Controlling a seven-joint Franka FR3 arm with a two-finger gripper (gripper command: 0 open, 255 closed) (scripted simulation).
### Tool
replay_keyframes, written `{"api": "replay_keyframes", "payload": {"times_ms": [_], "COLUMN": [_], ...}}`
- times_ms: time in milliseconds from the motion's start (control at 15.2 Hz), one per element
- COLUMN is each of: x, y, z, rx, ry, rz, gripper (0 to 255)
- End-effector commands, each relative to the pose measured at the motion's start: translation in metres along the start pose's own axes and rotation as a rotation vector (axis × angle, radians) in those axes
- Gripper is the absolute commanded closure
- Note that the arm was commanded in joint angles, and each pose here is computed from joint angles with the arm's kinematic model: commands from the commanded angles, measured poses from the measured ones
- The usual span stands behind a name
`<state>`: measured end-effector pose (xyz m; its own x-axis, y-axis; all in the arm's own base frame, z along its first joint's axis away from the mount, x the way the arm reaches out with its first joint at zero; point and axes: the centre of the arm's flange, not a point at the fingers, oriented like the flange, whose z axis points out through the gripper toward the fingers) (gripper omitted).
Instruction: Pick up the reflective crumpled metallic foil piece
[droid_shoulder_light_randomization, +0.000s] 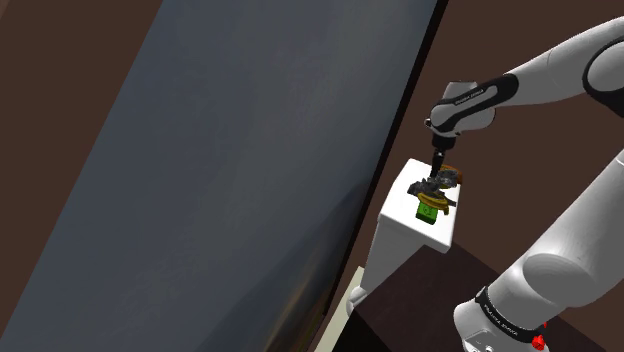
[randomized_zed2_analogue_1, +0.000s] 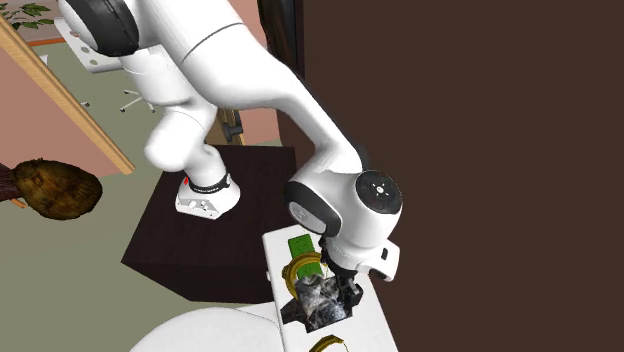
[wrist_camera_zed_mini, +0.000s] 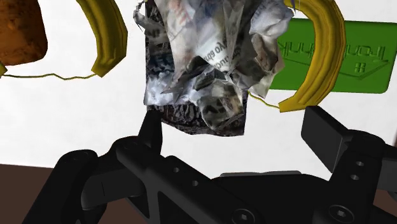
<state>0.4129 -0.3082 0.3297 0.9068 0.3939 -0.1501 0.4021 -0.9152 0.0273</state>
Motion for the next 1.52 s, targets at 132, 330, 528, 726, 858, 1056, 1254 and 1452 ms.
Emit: {"api": "replay_keyframes", "payload": {"times_ms": [132, 330, 528, 726, 858, 1056, 1254, 1452], "x": [0.004, 0.006, 0.008, 0.008, 0.008, 0.008, 0.008, 0.006], "y": [0.013, 0.012, 0.012, 0.012, 0.012, 0.012, 0.012, 0.012], "z": [0.018, 0.034, 0.047, 0.047, 0.047, 0.047, 0.047, 0.032], "rx": [-0.003, -0.003, -0.003, -0.003, -0.003, -0.003, -0.003, -0.003], "ry": [-0.004, -0.004, -0.004, -0.004, -0.004, -0.004, -0.004, -0.004], "rz": [-0.008, -0.008, -0.008, -0.008, -0.008, -0.008, -0.008, -0.008], "gripper": [0, 0, 0, 255, 255, 255, 255, 255]}}
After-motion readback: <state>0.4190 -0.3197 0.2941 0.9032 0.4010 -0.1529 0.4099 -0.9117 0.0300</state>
